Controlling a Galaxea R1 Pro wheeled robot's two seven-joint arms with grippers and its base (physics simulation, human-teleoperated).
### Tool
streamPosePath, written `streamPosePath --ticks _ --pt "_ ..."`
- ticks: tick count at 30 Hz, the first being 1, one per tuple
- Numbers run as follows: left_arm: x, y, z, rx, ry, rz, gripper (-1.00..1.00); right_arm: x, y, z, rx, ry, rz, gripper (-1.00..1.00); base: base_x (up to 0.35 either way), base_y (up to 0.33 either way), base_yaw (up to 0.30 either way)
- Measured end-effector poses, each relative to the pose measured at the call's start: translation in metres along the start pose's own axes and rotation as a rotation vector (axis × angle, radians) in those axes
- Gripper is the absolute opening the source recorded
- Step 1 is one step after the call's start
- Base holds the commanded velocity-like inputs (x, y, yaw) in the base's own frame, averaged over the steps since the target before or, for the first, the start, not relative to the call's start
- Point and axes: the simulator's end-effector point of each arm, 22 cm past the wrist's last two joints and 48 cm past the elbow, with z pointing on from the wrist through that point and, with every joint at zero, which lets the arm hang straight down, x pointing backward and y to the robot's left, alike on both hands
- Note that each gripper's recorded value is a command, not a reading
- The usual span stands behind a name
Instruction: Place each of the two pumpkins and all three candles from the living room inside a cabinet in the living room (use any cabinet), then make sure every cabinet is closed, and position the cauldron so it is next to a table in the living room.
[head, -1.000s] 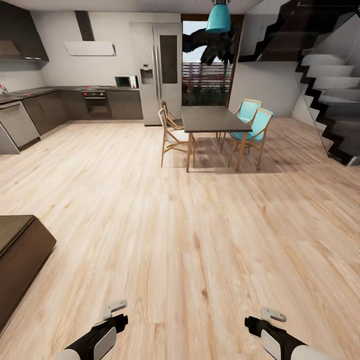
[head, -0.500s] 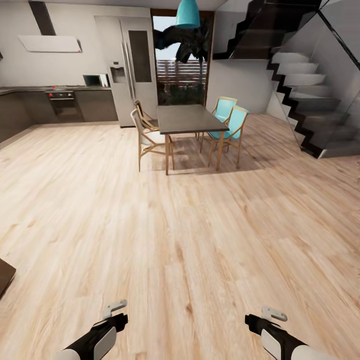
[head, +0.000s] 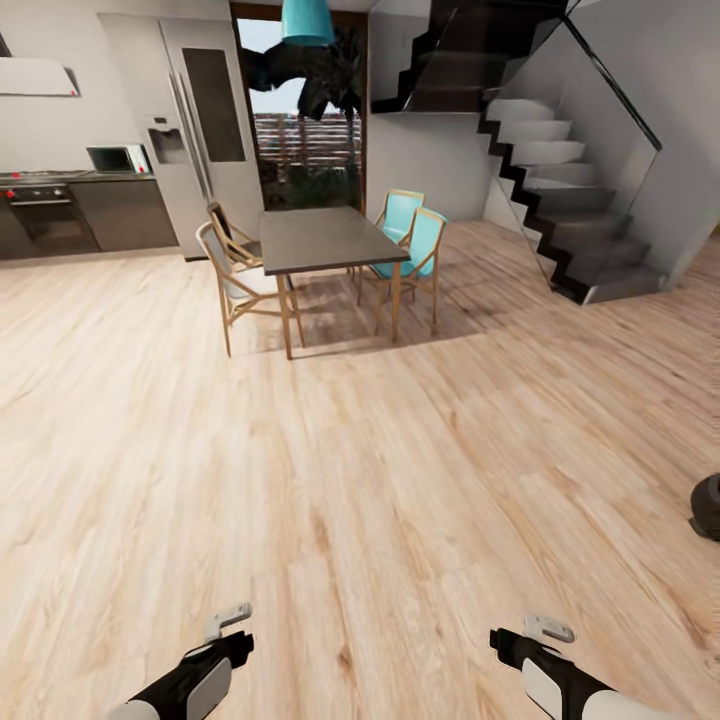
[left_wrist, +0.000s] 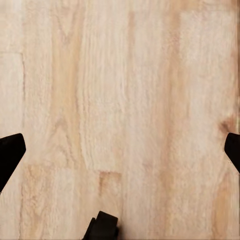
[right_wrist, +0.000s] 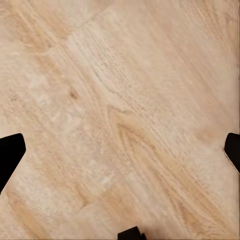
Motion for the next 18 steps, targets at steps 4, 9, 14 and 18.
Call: streamPosePath --ticks 4,9,14,18 --pt "0.0033 0.0019 0.001 -0.005 0.006 0.004 1.0 0.0018 -0.0003 0.0007 0.001 0.005 0.014 1.0 0.314 -0.097 -0.255" --pt "0.0052 0.0024 0.002 -0.006 0.01 0.005 1.0 0.004 -0.0006 0.0015 0.002 0.01 0.028 1.0 0.314 -0.097 -0.255" --pt "0.007 0.0027 0.0028 -0.007 0.013 0.006 1.0 0.006 -0.0011 0.0023 0.004 0.015 0.029 1.0 0.314 -0.097 -0.255" --pt "0.008 0.0037 0.0037 -0.009 0.016 0.007 1.0 0.0075 -0.0016 0.003 0.005 0.018 0.029 1.0 0.314 -0.097 -0.255"
